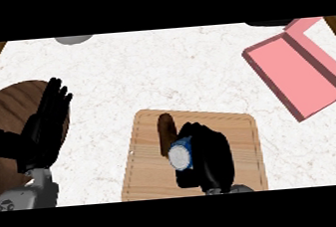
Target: Pick the can from the cutting board and place it in the cardboard box
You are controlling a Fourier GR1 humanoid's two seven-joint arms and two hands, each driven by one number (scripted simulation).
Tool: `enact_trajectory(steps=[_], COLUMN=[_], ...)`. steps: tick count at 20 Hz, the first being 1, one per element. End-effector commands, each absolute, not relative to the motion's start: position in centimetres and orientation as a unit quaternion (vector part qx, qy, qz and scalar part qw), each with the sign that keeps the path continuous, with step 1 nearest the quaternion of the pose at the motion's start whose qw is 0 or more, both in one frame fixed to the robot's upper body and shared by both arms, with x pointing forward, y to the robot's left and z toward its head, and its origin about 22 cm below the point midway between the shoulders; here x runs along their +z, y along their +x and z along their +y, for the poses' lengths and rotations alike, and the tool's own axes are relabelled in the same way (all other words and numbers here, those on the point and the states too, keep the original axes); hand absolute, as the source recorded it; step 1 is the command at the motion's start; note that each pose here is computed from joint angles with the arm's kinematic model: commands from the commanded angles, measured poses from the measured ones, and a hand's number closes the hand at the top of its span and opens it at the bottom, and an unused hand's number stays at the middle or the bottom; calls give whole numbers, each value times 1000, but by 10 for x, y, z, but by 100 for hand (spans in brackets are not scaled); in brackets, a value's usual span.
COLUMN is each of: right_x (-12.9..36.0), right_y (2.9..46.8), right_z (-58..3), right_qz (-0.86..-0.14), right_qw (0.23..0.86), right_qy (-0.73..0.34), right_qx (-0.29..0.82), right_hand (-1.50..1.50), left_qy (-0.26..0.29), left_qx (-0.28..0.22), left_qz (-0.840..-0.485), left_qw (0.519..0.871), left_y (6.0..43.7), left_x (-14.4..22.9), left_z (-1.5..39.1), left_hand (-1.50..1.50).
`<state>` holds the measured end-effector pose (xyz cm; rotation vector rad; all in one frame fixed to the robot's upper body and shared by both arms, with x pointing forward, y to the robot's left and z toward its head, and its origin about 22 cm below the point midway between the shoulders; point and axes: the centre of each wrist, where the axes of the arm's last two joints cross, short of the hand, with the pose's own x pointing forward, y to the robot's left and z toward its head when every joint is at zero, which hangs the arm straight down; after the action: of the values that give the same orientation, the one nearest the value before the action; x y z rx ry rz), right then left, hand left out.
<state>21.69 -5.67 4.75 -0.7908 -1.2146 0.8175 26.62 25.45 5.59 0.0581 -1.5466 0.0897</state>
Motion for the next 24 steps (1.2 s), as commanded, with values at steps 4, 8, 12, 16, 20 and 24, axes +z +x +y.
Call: enact_trajectory(steps=[4, 8, 12, 16, 20, 24], right_x=[67, 92, 134, 170, 205, 223], right_y=[220, 227, 202, 205, 218, 225], right_z=[-7, 0, 3, -9, -21, -33], right_qz=[-598, -633, -649, -708, -716, -715], right_qw=[472, 430, 397, 444, 463, 468], right_qy=[-312, -292, -302, -302, -362, -412], right_qx=[567, 574, 575, 459, 378, 317], right_hand=[150, 150, 150, 150, 150, 150], left_qy=[18, 32, 27, 33, 27, 34], left_qx=[37, 39, 47, 51, 49, 48], left_qz=[-699, -703, -697, -692, -701, -701], left_qw=[714, 709, 715, 719, 711, 711], left_y=[272, 267, 264, 267, 265, 273], left_x=[60, 51, 56, 44, 47, 60], left_z=[258, 268, 271, 264, 257, 249], left_hand=[0, 0, 0, 0, 0, 0])
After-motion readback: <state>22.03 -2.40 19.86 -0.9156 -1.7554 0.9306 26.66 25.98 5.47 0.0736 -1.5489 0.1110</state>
